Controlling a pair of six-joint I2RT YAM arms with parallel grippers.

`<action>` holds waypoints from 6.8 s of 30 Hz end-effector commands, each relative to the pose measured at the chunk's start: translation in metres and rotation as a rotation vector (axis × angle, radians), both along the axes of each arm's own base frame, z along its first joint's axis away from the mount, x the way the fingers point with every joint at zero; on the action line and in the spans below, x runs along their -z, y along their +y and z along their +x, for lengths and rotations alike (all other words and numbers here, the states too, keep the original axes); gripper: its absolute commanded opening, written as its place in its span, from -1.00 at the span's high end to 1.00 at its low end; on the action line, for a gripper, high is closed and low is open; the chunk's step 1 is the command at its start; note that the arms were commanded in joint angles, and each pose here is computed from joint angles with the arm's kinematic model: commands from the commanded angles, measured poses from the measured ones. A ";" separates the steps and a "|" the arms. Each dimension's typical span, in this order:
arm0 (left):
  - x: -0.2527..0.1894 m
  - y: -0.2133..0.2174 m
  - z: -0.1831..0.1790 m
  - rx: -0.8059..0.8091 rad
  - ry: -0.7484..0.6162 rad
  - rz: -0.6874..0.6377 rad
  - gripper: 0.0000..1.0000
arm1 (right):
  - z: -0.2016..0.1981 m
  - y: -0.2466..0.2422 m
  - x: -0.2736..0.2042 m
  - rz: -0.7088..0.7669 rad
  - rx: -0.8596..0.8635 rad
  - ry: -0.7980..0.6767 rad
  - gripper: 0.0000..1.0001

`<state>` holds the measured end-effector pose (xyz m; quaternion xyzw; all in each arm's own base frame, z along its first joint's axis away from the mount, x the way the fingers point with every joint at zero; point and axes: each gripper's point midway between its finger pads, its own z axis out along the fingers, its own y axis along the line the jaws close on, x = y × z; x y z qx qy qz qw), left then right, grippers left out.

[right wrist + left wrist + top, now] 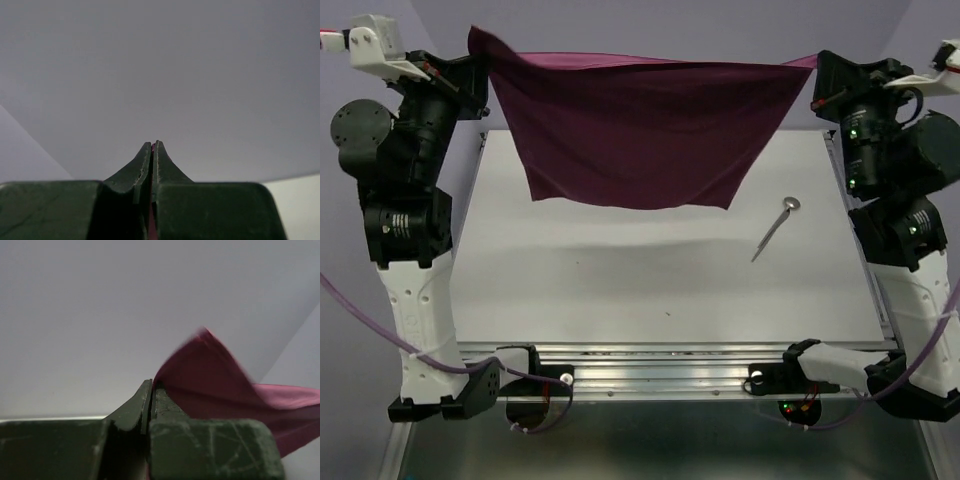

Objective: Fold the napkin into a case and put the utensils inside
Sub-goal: Flatten out the crumpled napkin at the center of the board.

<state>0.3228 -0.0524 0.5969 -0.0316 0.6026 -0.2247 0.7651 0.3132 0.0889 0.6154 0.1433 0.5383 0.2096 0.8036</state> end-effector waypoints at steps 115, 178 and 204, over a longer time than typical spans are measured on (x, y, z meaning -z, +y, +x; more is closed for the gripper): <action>0.546 0.019 -0.047 -0.479 1.567 0.004 1.00 | -0.005 0.041 0.542 -0.167 -0.180 1.474 -0.39; 0.342 -0.006 0.054 -0.213 1.011 -0.032 1.00 | 0.088 0.047 0.358 -0.066 -0.021 0.906 0.99; 0.002 0.005 -0.044 -0.098 0.076 -0.059 1.00 | -0.036 -0.026 0.014 0.014 -0.003 0.104 0.99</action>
